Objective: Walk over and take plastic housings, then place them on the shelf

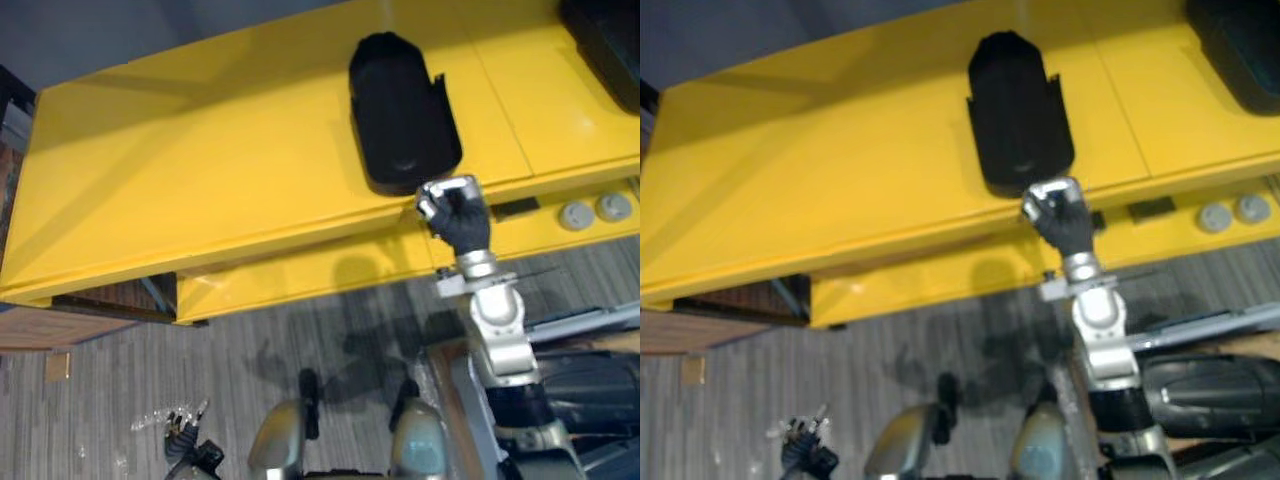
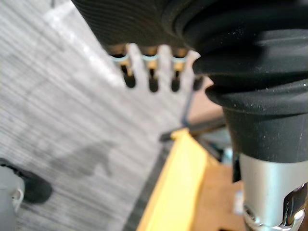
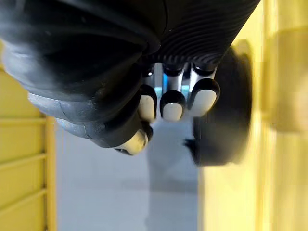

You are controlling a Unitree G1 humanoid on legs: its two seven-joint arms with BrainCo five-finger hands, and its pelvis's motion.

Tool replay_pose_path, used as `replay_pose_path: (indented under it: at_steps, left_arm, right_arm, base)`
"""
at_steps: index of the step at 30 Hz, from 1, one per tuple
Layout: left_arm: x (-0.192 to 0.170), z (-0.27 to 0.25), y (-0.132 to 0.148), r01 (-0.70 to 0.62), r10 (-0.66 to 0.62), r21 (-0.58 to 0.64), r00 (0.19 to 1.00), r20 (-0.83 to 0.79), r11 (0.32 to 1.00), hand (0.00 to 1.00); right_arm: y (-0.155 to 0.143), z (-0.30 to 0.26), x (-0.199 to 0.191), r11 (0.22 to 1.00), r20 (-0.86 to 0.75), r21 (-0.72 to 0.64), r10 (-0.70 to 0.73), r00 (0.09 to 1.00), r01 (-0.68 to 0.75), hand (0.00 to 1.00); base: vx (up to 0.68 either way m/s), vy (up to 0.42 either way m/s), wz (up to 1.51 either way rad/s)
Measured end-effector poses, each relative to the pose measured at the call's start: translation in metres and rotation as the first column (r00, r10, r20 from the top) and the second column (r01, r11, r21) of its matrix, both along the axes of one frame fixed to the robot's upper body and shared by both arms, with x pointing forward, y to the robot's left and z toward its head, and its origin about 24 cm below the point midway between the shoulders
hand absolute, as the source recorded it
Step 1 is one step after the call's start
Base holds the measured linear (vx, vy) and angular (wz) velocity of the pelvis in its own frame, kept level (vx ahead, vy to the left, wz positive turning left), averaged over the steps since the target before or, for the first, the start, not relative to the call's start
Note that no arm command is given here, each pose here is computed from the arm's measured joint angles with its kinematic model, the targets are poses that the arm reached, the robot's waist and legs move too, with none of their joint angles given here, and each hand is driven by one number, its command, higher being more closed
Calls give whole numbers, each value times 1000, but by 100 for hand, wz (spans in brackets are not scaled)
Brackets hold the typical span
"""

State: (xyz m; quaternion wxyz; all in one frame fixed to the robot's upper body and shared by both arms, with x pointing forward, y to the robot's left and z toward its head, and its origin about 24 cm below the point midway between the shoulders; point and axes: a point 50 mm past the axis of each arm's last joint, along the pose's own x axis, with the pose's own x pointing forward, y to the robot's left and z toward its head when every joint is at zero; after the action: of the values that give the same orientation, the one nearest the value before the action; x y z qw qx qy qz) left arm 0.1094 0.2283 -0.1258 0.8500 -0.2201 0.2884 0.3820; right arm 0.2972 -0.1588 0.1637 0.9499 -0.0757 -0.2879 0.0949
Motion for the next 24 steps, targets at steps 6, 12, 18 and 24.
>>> replay_pose_path:
  at_steps: [6,12,18,24]
  left_arm:
    - [0,-1,-2,17,-17,-11,1000,2,1000,0]
    - [0,-1,-2,-4,4,-27,1000,8,1000,0]
    - [0,-1,-2,0,1,-25,1000,9,1000,0]
    - [0,-1,-2,0,0,-27,1000,8,1000,0]
  right_arm:
    - [5,-2,13,999,-42,-36,20,999,-21,100]
    - [7,1,22,999,-49,-39,15,999,-17,100]
    - [4,3,26,999,-49,-40,-7,999,5,100]
    - [2,7,32,999,-46,-46,-18,999,16,100]
  base:
    - [-4,-2,2]
    - [-3,0,3]
    - [-9,1,7]
    - [-32,-8,3]
